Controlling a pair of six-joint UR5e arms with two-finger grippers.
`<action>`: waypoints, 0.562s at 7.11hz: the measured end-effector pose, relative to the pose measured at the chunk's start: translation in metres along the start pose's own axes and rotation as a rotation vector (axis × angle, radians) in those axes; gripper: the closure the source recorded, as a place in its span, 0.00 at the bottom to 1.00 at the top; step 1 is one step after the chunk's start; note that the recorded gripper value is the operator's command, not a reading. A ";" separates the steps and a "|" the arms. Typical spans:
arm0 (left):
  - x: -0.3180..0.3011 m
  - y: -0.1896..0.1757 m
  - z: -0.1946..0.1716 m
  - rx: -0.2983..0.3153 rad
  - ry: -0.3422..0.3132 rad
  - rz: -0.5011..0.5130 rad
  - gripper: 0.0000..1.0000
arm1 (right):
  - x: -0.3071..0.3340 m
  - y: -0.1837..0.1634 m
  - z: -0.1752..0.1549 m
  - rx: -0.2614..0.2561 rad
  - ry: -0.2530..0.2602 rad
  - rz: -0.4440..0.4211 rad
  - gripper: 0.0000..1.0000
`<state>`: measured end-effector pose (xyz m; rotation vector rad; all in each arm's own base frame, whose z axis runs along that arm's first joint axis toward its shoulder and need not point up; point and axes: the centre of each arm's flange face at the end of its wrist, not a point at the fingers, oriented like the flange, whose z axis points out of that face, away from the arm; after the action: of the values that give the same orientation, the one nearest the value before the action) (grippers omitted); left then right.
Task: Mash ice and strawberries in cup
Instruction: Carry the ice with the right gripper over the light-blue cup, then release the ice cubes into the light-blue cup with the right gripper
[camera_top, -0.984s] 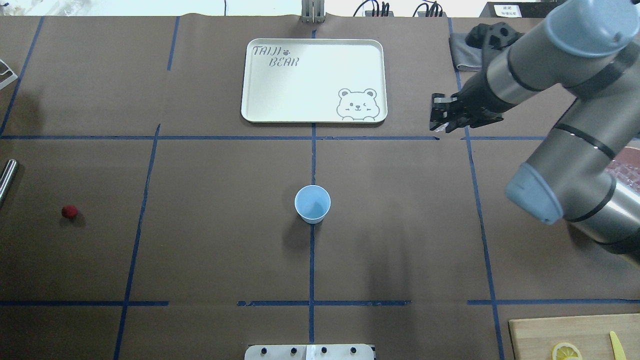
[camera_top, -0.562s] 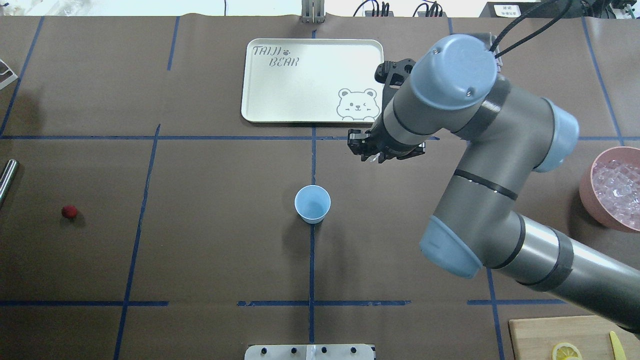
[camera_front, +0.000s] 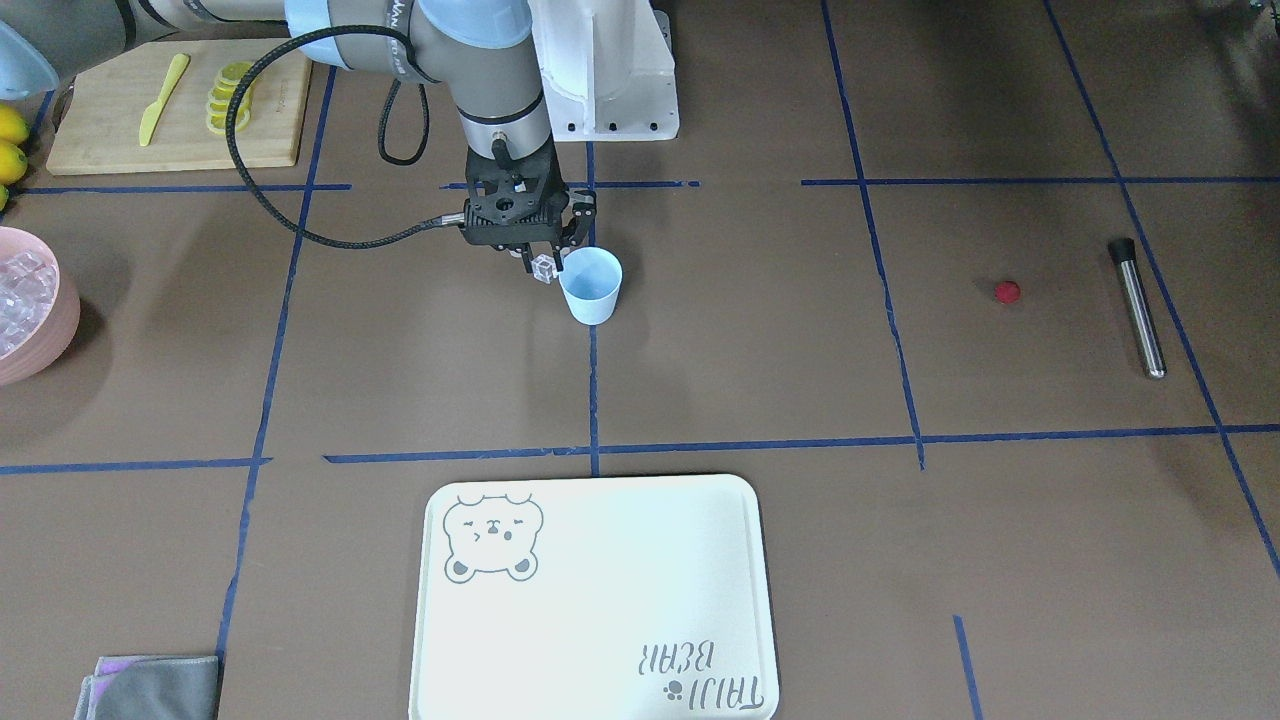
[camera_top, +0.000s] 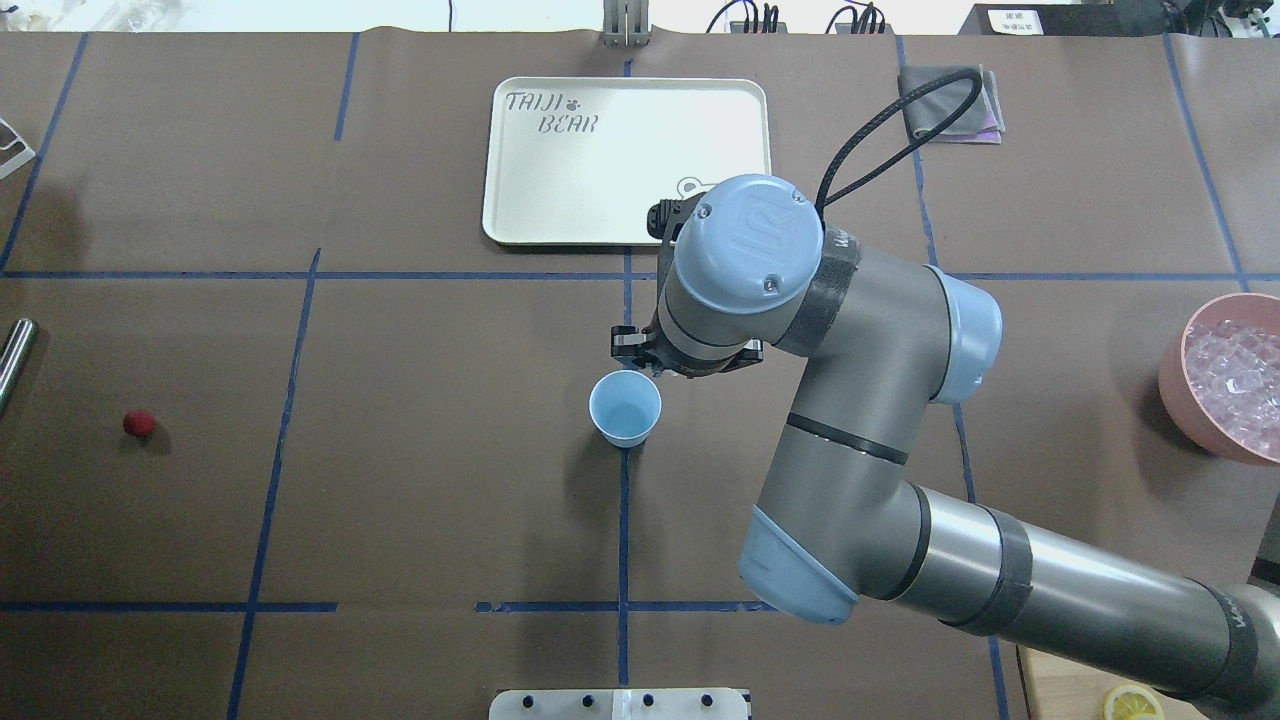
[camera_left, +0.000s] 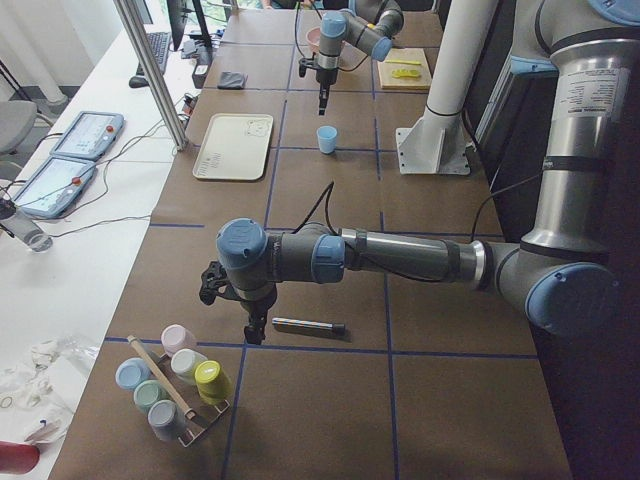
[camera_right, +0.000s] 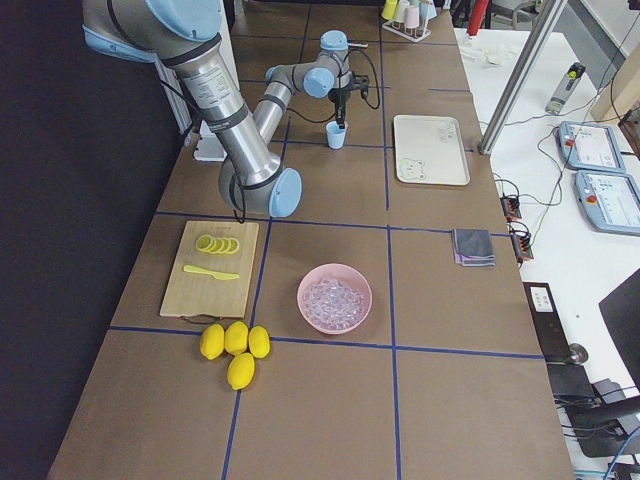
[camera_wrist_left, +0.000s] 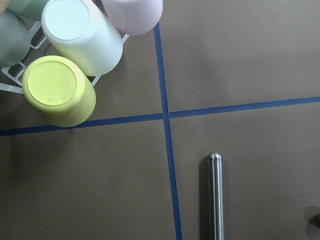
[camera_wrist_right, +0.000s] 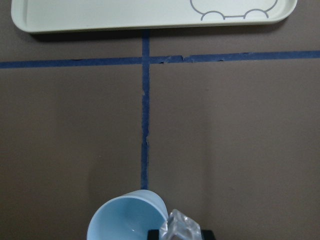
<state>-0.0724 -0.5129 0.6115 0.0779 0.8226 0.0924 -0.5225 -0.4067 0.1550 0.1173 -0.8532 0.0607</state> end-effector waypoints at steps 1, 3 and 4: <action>0.000 0.000 0.000 -0.001 0.000 -0.001 0.00 | -0.013 0.006 0.007 -0.008 0.004 -0.009 0.98; -0.001 0.000 0.001 -0.002 -0.002 -0.002 0.00 | -0.031 0.012 0.015 -0.020 0.009 -0.018 0.97; -0.001 0.000 0.001 -0.002 -0.002 -0.002 0.00 | -0.034 0.015 0.017 -0.024 0.009 -0.021 0.96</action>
<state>-0.0725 -0.5130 0.6130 0.0752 0.8205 0.0913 -0.5595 -0.3942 0.1415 0.1035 -0.8429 0.0313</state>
